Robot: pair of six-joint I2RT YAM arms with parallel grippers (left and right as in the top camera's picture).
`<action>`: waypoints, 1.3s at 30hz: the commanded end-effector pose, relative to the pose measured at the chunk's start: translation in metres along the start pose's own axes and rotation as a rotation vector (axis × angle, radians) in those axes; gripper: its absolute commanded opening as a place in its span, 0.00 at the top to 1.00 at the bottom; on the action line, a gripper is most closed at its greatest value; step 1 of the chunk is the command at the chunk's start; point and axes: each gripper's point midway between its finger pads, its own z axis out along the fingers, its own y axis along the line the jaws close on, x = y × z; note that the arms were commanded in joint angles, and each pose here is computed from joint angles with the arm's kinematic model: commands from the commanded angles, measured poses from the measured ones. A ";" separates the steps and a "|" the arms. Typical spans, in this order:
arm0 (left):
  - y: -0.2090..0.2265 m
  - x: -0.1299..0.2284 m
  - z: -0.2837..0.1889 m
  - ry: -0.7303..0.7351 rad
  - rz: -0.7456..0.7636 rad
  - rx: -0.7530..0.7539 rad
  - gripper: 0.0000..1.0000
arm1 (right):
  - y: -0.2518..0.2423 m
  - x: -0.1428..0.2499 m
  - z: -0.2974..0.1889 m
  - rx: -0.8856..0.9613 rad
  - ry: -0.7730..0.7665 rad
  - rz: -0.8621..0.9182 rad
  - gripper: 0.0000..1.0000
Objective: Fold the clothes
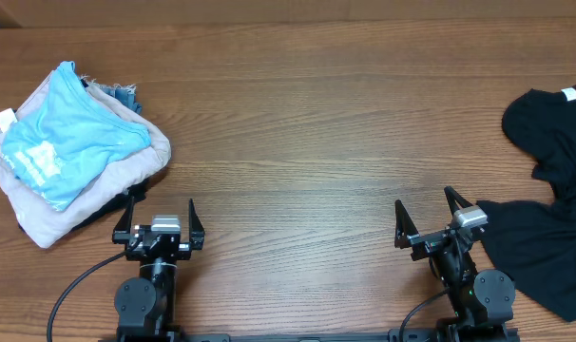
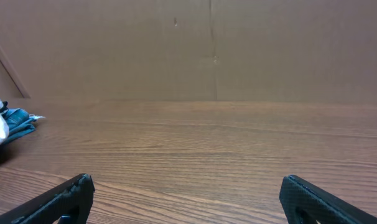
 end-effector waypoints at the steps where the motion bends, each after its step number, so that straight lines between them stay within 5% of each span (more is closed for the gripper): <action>1: -0.006 -0.003 0.000 -0.017 0.066 0.030 0.00 | 0.002 -0.001 0.000 -0.010 -0.011 0.002 0.00; 5: -0.018 -0.009 -0.001 -0.051 0.065 0.103 0.00 | 0.001 -0.001 0.000 -0.009 -0.011 0.002 0.00; 12: -0.074 -0.023 -0.018 -0.149 0.066 0.441 0.00 | 0.013 -0.002 -0.001 -0.073 -0.014 0.000 0.00; 39: -0.083 -0.021 -0.023 -0.127 -0.009 0.505 0.00 | 0.020 -0.001 -0.001 -0.115 -0.003 0.097 0.00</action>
